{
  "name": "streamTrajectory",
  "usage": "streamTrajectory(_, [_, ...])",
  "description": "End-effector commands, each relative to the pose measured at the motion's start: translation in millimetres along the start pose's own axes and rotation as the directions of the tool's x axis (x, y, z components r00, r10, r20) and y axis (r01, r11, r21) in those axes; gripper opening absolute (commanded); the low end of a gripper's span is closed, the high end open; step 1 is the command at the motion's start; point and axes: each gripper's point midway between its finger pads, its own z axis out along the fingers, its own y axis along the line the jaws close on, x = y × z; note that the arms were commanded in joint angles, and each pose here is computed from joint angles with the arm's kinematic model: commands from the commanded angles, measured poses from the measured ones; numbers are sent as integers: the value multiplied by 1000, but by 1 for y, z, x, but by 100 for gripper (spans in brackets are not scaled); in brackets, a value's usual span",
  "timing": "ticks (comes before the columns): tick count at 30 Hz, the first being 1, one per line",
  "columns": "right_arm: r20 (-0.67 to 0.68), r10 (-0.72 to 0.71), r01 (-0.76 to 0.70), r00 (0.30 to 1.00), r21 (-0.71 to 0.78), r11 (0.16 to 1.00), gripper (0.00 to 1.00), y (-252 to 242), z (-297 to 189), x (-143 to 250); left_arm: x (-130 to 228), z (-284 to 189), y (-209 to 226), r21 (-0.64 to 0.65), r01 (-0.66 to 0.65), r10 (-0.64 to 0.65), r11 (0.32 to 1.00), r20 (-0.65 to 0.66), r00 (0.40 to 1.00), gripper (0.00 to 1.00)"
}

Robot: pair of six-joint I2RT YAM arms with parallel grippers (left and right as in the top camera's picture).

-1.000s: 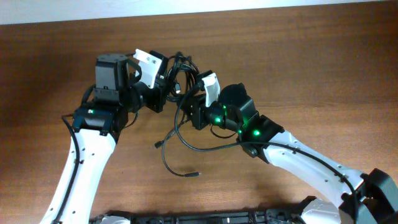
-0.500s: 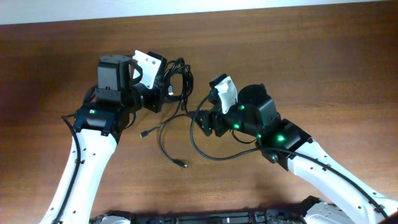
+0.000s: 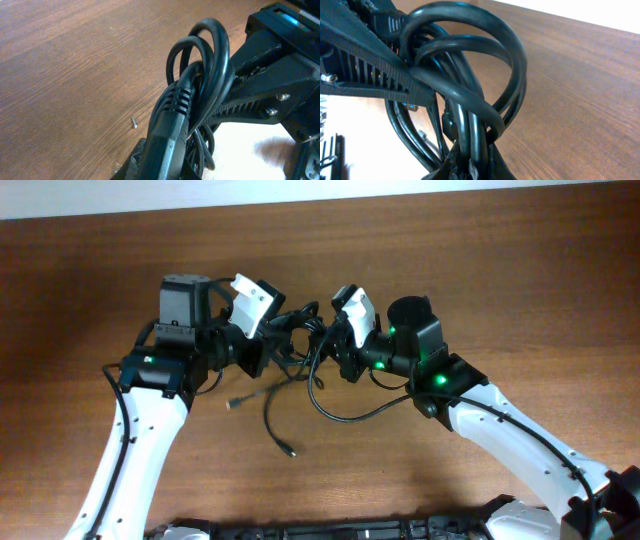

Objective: Untangle cables

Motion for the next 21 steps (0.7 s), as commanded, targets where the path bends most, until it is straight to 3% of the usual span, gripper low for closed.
streamTrajectory(1, [-65, 37, -44, 997, -104, 994, 4, 19, 4, 14, -15, -3, -9, 37, -15, 13, 999, 55, 998, 31])
streamTrajectory(6, [-89, 191, -198, 978, -90, 976, 4, 19, 4, 17, -35, -13, -9, 26, 19, -22, 999, 109, 994, 61])
streamTrajectory(7, [-91, 215, -223, 972, -88, 971, 4, 19, 4, 17, -43, -19, -11, 19, 3, -5, 1000, 130, 991, 72])
streamTrajectory(8, [-92, 223, -231, 971, -87, 969, 4, 19, 4, 17, -49, -24, -10, 0, 5, -5, 1000, 144, 989, 75])
streamTrajectory(11, [-95, 231, -239, 968, -83, 967, 4, 18, 3, 17, -49, -29, -3, -64, 30, -21, 998, 142, 990, 40])
streamTrajectory(13, [-97, 257, -265, 961, -78, 961, 4, 17, 3, 18, -42, -29, 10, -147, 39, -23, 988, 110, 994, 45])
streamTrajectory(18, [-136, 349, -356, 927, -28, 934, 4, 12, 2, 29, -38, -14, 3, -299, -156, 161, 942, -8, 987, 57])
streamTrajectory(21, [-153, 378, -389, 913, -53, 920, 4, 18, 2, 30, -37, -6, -7, -363, -245, 235, 899, -72, 969, 58])
